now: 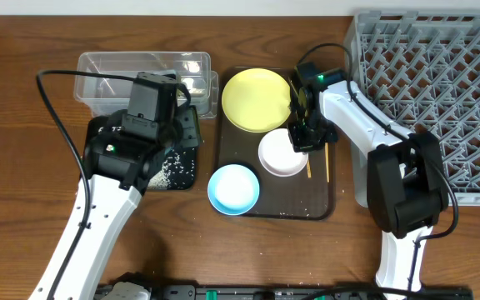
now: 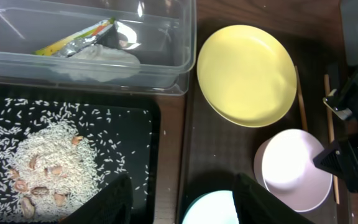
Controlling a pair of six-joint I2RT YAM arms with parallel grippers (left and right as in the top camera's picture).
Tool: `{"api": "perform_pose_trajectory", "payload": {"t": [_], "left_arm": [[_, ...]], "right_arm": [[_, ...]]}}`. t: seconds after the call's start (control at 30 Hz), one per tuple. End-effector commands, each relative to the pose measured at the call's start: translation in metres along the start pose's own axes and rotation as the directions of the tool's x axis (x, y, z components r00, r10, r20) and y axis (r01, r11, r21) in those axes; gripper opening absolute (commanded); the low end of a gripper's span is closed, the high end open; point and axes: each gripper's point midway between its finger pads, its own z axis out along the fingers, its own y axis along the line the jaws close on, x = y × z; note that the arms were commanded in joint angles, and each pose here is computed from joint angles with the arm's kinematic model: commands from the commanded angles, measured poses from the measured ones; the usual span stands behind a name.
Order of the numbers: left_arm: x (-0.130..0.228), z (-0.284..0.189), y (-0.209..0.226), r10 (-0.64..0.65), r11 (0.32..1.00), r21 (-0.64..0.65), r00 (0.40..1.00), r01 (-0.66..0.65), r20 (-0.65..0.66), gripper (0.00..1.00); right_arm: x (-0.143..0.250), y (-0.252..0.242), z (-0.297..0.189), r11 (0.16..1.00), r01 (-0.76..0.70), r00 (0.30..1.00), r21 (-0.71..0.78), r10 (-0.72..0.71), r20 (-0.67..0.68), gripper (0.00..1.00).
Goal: Sort waste into correct bins and load items into the dishwasher rack
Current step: 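Lift pink bowl with right gripper and carry to dish rack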
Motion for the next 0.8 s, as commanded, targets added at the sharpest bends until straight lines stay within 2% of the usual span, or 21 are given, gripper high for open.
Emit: {"api": "perform_pose_trajectory", "payload": {"t": [0.0,0.1,0.17,0.2,0.3,0.33,0.4,0.43,0.47,0.6,0.67,0.77], "left_arm": [[0.0,0.002,0.008,-0.02,1.0,-0.024,1.0,0.02,-0.003,0.55],[0.0,0.002,0.008,-0.021,0.999,-0.025,1.0,0.021,-0.002,0.55],[0.0,0.002,0.008,-0.02,1.0,-0.024,1.0,0.02,-0.003,0.57],[0.0,0.002,0.008,-0.021,0.999,-0.024,1.0,0.021,-0.003,0.67],[0.001,0.002,0.008,-0.021,0.999,-0.026,1.0,0.02,-0.007,0.79],[0.001,0.002,0.008,-0.021,0.999,-0.026,1.0,0.02,-0.007,0.8],[0.001,0.002,0.008,-0.02,0.999,-0.026,1.0,0.02,-0.007,0.82],[0.001,0.002,0.008,-0.02,0.999,-0.026,1.0,0.02,-0.008,0.83],[0.002,0.002,0.008,-0.02,0.999,-0.026,1.0,0.02,-0.009,0.84],[0.002,0.002,0.009,-0.02,0.999,-0.027,1.0,0.02,-0.01,0.85],[0.002,0.002,0.009,-0.02,0.999,-0.027,1.0,0.02,-0.01,0.86],[0.002,0.002,0.009,-0.02,0.999,-0.027,1.0,0.02,-0.01,0.88]], "right_arm": [[-0.001,-0.002,-0.007,1.0,-0.001,1.0,0.018,0.001,0.014,0.01],[0.002,-0.005,-0.023,1.0,-0.01,0.999,0.014,0.01,0.03,0.01],[0.001,-0.01,-0.052,0.999,-0.034,0.996,-0.001,0.034,0.087,0.01],[-0.001,-0.013,-0.071,0.998,-0.057,0.989,-0.013,0.058,0.134,0.01],[-0.01,-0.035,-0.135,0.988,-0.151,0.935,-0.033,0.153,0.319,0.01],[-0.013,-0.048,-0.156,0.978,-0.206,0.901,-0.028,0.2,0.384,0.01],[-0.017,-0.087,-0.205,0.931,-0.366,0.776,-0.01,0.311,0.549,0.01],[-0.018,-0.105,-0.224,0.901,-0.435,0.708,-0.001,0.343,0.618,0.01],[-0.018,-0.132,-0.252,0.851,-0.525,0.6,0.004,0.367,0.711,0.01],[-0.017,-0.195,-0.308,0.695,-0.719,0.348,0.025,0.328,0.878,0.01],[-0.024,-0.215,-0.323,0.627,-0.778,0.272,0.042,0.276,0.922,0.01],[-0.046,-0.231,-0.335,0.576,-0.811,0.24,0.105,0.162,0.957,0.01]]}}
